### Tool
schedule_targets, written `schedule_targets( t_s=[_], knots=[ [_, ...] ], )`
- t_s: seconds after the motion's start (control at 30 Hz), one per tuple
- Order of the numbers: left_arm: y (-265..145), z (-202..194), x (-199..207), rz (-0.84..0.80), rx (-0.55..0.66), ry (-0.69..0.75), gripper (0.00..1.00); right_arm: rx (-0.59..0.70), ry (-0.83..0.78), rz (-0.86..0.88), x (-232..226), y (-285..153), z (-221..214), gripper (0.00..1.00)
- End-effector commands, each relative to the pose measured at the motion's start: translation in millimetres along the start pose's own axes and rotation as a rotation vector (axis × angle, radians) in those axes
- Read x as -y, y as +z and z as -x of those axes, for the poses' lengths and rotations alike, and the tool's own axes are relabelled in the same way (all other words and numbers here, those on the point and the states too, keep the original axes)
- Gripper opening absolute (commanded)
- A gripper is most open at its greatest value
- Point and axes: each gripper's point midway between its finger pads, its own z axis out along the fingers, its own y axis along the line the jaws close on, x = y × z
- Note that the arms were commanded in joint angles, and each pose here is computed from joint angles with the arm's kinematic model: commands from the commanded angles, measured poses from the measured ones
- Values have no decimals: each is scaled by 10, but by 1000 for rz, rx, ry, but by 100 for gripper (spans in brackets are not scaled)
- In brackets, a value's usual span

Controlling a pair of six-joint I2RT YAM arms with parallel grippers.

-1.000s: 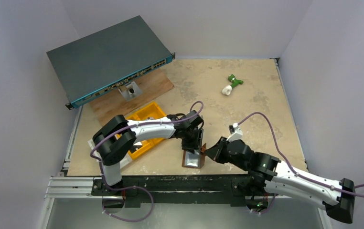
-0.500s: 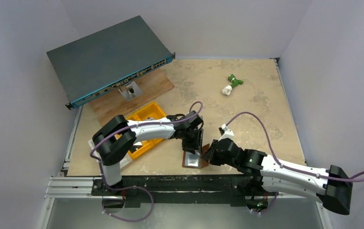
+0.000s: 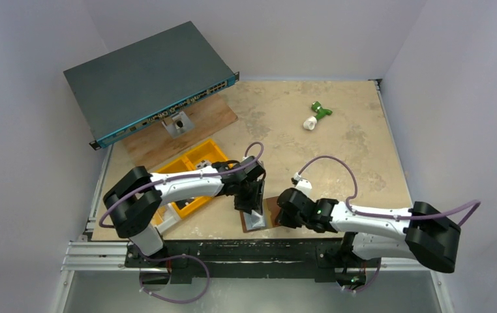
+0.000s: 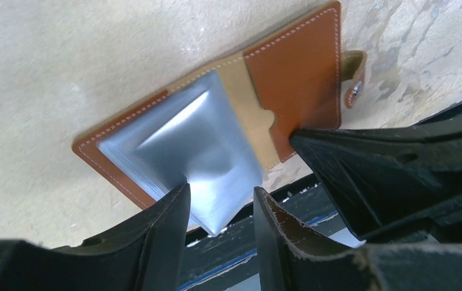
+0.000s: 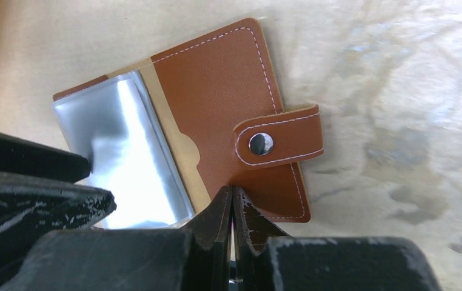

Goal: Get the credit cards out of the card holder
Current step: Open the card holder at the center of the board.

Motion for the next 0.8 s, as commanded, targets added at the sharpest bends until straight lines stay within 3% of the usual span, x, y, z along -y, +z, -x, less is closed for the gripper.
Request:
schedule_targets(
  t_s=[0.0,0.47,0.77],
  knots=[
    [-196,1,-121,32,62,16,43,-32,-22,-28,-18,149,-65,1],
    [-457,-36,-340,82,130,-2,45,-88,-28,-9,-5,250,-215,0],
    [-381,-96,-330,39,110,-30,51,-96,-26,-10,35,245,-245,0]
  ],
)
